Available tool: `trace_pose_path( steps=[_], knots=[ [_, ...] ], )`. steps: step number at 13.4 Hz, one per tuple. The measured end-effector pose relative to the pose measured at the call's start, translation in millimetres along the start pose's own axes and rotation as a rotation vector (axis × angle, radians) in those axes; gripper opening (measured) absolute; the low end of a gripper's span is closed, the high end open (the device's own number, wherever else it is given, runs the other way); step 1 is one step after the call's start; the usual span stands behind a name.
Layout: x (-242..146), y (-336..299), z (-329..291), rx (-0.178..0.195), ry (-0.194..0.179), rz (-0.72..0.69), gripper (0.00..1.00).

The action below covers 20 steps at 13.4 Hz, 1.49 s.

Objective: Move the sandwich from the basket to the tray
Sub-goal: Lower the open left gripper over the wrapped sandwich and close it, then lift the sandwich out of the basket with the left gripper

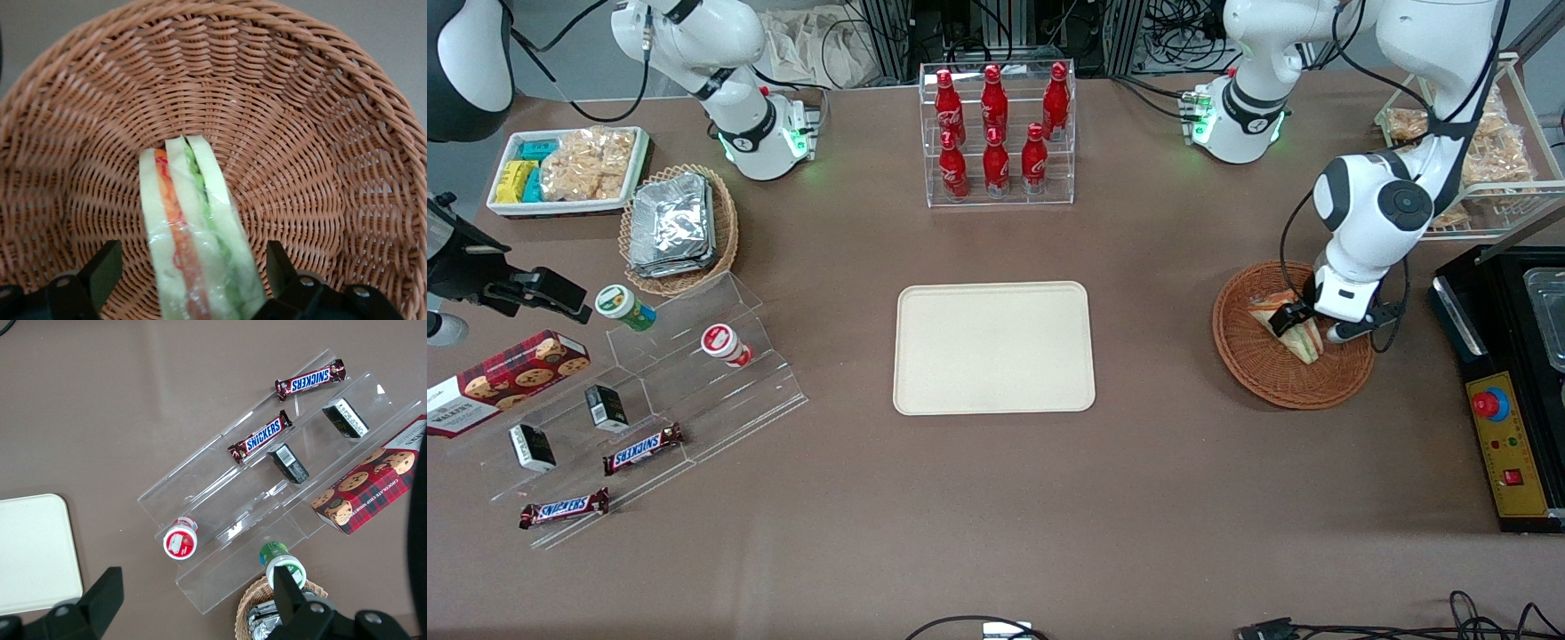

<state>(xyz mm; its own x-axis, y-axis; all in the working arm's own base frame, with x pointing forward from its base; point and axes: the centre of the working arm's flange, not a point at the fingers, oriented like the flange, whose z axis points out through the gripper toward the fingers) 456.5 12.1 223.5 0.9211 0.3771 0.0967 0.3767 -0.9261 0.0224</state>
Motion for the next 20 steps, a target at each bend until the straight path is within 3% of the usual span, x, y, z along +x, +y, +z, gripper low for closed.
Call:
trace_pose_path(
  steps=[2,6,8,11,16,18,20],
  knots=[
    [-0.4,3.0,0.3,-0.001,0.001,-0.004,0.93],
    [1.4,5.0,-1.5,-0.004,0.007,-0.001,0.48],
    [2.5,8.6,-4.6,-0.009,0.015,0.005,0.37],
    [8.9,29.0,-36.8,-0.018,0.034,0.041,0.31],
    [38.6,87.2,-224.6,0.028,-0.036,0.116,0.28],
    [39.8,116.4,-310.3,0.037,-0.071,0.160,0.20],
    [24.5,151.0,-365.7,0.037,-0.074,0.234,0.17]
  ],
)
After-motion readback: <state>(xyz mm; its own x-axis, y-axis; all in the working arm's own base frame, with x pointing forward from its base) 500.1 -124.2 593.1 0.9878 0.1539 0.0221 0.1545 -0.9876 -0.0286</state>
